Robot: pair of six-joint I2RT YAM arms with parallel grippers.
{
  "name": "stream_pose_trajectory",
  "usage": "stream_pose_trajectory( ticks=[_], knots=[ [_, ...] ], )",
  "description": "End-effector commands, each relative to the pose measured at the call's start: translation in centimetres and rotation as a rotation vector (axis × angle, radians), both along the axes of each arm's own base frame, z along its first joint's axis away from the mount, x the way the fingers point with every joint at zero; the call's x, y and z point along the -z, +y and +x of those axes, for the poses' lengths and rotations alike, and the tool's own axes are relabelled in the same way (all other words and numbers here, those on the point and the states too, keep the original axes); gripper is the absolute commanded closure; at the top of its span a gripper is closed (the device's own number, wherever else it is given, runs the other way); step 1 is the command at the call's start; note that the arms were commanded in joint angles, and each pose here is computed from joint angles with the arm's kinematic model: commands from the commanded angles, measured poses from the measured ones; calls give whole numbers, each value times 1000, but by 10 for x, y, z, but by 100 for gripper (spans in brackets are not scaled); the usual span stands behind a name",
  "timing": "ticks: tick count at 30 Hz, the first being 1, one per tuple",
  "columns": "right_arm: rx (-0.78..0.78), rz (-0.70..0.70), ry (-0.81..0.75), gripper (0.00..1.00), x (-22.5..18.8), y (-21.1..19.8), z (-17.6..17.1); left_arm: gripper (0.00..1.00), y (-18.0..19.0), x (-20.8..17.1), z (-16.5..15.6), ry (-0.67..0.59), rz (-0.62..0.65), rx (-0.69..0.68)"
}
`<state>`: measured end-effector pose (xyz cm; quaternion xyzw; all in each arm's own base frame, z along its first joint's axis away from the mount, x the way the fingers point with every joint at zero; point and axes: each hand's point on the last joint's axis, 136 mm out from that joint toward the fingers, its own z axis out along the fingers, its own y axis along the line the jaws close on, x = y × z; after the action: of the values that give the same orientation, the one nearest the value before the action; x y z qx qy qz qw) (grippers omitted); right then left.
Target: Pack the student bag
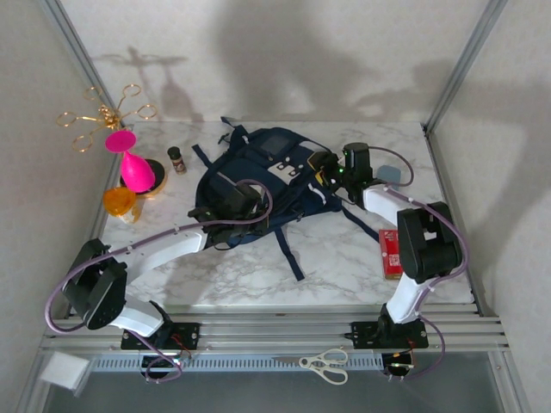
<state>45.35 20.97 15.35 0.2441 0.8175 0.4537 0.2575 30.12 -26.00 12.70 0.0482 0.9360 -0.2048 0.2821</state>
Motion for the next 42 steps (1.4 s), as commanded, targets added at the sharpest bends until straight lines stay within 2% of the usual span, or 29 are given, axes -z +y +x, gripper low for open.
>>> stream_pose_trajectory(
  ticks=[1, 4, 7, 11, 13, 16, 20, 23, 28, 31, 34, 37, 39, 42],
  knots=[
    [-58, -74, -31, 32, -17, -2, -28, 100, -8, -9, 6, -7, -14, -4],
    [-96, -107, 1, 24, -14, 4, -61, 100, -13, -22, 10, -37, -68, -12],
    [-143, -116, 51, 23, -4, 29, -96, 100, -14, -28, 12, -47, -87, -23],
    [-125, -1, 72, 42, 2, 58, -119, 100, -12, -30, 13, -52, -81, -27],
    [-143, 5, 101, 57, 6, 77, -119, 100, -13, -29, 13, -48, -88, -25],
    [-119, 18, 126, 56, 10, 98, -115, 100, -14, -31, 12, -47, -95, -22],
    [-42, 6, 125, 57, 19, 101, -104, 100, -14, -29, 11, -48, -93, -16],
    [-37, -11, 139, 69, 29, 107, -97, 100, -13, -29, 10, -50, -87, -11],
    [-31, -68, 83, 99, 29, 97, -80, 100, 3, -23, 8, -40, -14, -40],
    [-117, -73, -19, 100, 9, 91, -77, 100, 19, -18, 5, -24, 40, -63],
    [-151, -128, -81, 100, -4, 63, -83, 100, 35, -18, 0, -21, 87, -84],
    [-245, -90, -95, 100, -11, 31, -85, 100, 48, -13, -8, -11, 113, -97],
    [-236, -128, -88, 100, -9, 0, -74, 100, 49, -9, -13, 0, 104, -84],
    [-238, -139, -76, 100, -8, -27, -55, 100, 30, -8, -16, 17, 17, -23]
  ],
)
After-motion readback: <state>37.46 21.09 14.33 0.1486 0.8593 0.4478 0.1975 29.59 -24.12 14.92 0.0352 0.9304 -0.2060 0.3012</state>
